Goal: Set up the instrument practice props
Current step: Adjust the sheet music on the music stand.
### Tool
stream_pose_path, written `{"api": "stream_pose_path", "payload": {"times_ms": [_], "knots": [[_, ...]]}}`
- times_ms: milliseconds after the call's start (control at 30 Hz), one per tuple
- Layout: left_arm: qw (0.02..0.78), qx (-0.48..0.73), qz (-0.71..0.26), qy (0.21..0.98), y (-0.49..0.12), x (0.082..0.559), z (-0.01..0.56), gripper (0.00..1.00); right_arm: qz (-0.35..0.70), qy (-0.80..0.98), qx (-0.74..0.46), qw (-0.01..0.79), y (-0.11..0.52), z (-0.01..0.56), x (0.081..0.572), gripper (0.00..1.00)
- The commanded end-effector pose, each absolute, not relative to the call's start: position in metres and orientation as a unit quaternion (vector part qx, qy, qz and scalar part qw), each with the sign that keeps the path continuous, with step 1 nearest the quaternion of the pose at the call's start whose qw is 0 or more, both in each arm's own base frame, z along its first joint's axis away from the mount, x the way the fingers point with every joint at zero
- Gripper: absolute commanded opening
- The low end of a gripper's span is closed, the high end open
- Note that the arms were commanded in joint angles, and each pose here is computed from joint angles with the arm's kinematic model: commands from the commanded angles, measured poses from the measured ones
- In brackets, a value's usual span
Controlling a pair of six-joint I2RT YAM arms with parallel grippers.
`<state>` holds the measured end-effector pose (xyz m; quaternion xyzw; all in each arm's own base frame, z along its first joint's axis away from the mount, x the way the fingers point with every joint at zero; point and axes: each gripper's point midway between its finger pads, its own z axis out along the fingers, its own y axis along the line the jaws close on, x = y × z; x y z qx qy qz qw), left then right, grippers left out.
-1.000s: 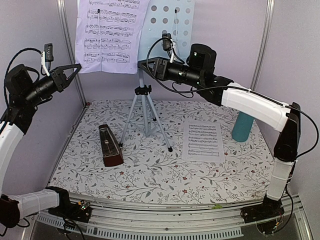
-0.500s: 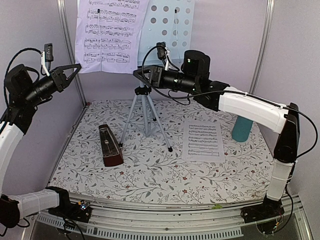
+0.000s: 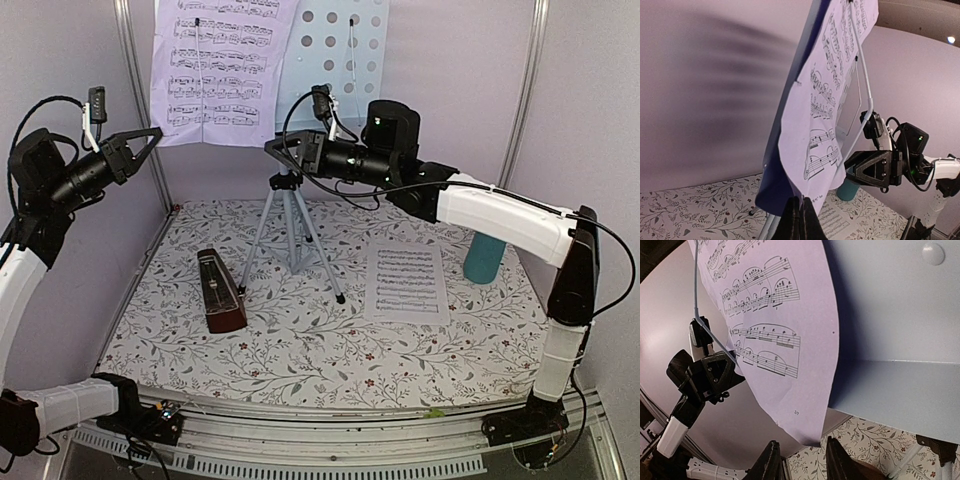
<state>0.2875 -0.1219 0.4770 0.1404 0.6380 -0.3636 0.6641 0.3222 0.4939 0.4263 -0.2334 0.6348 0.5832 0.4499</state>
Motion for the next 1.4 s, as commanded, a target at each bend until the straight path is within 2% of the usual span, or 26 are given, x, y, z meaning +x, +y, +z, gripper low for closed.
{"api": "stream_pose_path", "payload": {"times_ms": [0, 200, 333, 433, 667, 1367], "knots": [[0.669, 0.146, -0.362, 0.633, -0.122, 0.282, 0.48, 0.0, 0.607, 0.609, -0.244, 0.448, 0.499, 0.446, 0.31, 0.31], [0.669, 0.148, -0.361, 0.633, -0.123, 0.281, 0.48, 0.0, 0.612, 0.605, -0.244, 0.447, 0.502, 0.451, 0.308, 0.3], [0.667, 0.148, -0.362, 0.634, -0.123, 0.282, 0.479, 0.0, 0.611, 0.607, -0.236, 0.451, 0.501, 0.453, 0.31, 0.25], [0.667, 0.149, -0.362, 0.634, -0.123, 0.281, 0.479, 0.0, 0.607, 0.611, -0.227, 0.454, 0.5, 0.453, 0.314, 0.2], [0.665, 0.151, -0.361, 0.636, -0.124, 0.281, 0.476, 0.0, 0.589, 0.617, -0.226, 0.471, 0.502, 0.457, 0.323, 0.01], [0.674, 0.147, -0.365, 0.626, -0.123, 0.284, 0.485, 0.0, 0.525, 0.614, -0.233, 0.542, 0.499, 0.477, 0.346, 0.0]]}}
